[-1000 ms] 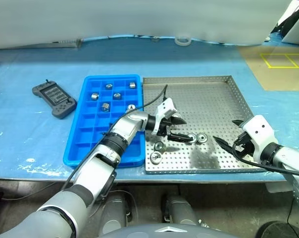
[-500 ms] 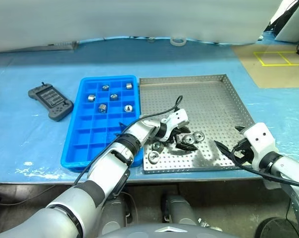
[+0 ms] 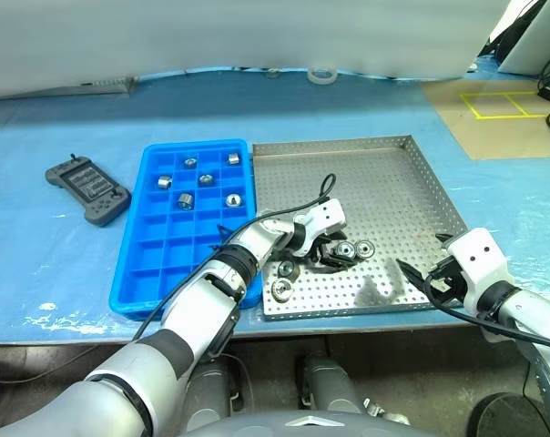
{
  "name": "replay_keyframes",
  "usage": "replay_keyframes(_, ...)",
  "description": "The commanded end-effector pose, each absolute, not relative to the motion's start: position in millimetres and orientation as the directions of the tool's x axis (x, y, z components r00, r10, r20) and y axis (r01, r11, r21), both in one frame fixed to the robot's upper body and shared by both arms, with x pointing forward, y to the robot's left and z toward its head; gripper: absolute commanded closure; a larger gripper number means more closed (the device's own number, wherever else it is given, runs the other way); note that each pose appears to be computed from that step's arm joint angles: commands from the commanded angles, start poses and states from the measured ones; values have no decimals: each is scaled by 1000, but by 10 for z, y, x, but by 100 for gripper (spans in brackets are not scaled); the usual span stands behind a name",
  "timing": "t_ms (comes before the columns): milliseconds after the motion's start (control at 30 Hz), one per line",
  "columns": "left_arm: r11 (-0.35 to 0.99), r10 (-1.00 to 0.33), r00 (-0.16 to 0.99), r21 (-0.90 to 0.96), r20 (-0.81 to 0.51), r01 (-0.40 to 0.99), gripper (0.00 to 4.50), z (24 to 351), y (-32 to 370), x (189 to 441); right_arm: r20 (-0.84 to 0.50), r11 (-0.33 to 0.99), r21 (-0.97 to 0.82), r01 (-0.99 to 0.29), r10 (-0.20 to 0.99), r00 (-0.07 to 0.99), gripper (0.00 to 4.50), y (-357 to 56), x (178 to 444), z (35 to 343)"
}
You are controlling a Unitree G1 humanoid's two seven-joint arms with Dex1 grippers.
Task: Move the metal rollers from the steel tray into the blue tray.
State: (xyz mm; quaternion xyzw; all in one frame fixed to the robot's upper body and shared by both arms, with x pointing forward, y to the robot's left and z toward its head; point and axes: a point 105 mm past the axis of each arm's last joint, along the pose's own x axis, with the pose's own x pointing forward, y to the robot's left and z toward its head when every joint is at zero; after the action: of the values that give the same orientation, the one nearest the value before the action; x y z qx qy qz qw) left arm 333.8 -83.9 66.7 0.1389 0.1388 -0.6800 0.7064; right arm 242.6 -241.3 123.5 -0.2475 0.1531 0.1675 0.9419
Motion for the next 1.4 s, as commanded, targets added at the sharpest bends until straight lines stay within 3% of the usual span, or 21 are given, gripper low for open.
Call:
replay_keyframes(33, 62, -911, 55, -3, -408, 998, 175, 578, -843, 3328, -346, 804, -444, -395, 252, 904, 0, -2380, 2447, 1301)
replay_keyframes(133, 20, -927, 8, -28, -375, 999, 175, 622, -838, 3286, -345, 802, -444, -399, 258, 902, 0, -2362, 2460, 1297)
replay_keyframes(200, 48, -931, 41, -11, -363, 999, 211, 643, -836, 3326, -345, 800, -442, -405, 266, 900, 0, -2344, 2470, 1294)
replay_keyframes(333, 40, -960, 23, -56, -280, 998, 211, 760, -855, 3323, -347, 795, -441, -416, 277, 896, 0, -2317, 2488, 1285)
replay_keyframes(467, 86, -984, 73, -80, -161, 993, 263, 957, -883, 3398, -347, 793, -441, -421, 282, 894, 0, -2313, 2506, 1287)
replay_keyframes(767, 126, -992, 126, -128, -10, 984, 263, 1323, -725, 3564, -351, 759, -457, -463, 325, 878, 0, -2241, 2571, 1315)
replay_keyframes(967, -59, -995, -39, -218, 95, 974, 263, 1654, -381, 3408, -369, 620, -494, -610, 485, 793, 0, -1789, 2641, 1355)
replay_keyframes(1167, 22, -991, 50, -222, 121, 975, 263, 1853, -55, 3562, -339, 585, -521, -621, 526, 780, 0, -1641, 2869, 1443)
replay_keyframes(1400, 88, -985, 120, -238, 122, 967, 263, 1822, 85, 3627, -327, 559, -530, -638, 560, 761, 0, -1530, 2992, 1468)
